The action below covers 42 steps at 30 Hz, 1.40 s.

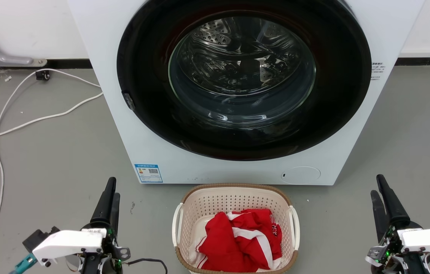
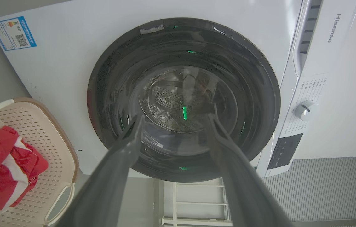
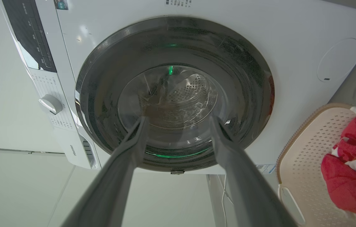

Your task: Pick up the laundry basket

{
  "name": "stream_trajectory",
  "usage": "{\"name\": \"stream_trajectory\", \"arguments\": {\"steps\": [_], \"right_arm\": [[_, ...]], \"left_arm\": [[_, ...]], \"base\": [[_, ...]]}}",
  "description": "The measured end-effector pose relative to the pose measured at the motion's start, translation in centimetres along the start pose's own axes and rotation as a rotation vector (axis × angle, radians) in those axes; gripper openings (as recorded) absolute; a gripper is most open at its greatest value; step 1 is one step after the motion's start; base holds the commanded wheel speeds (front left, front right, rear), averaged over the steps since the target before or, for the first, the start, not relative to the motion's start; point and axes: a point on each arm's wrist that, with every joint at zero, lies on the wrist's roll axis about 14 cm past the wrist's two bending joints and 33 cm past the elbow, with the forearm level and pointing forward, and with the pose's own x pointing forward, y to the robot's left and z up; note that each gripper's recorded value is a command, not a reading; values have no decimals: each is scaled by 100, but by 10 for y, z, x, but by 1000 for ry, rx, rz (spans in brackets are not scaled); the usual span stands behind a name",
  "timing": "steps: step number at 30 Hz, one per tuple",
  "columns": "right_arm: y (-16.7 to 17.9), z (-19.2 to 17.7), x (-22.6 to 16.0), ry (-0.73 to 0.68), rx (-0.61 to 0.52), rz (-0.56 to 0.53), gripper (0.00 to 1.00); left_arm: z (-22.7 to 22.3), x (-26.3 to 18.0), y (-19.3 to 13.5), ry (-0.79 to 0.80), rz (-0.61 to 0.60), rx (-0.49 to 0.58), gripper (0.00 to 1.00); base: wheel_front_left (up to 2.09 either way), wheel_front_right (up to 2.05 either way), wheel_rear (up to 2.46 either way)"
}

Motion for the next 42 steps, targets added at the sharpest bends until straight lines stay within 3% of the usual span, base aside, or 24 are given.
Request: {"name": "stream_trajectory", "arguments": {"steps": [18,42], "right_arm": [[19,2,-2,-23,-514,59,100],[26,-13,-9,17,-918,103,100]], "left_arm": [[-17,6,-18,29,-53,480,100],[-33,6,-21,37,-87,884,100]], "base": [[0,0,0],[0,0,0]]}}
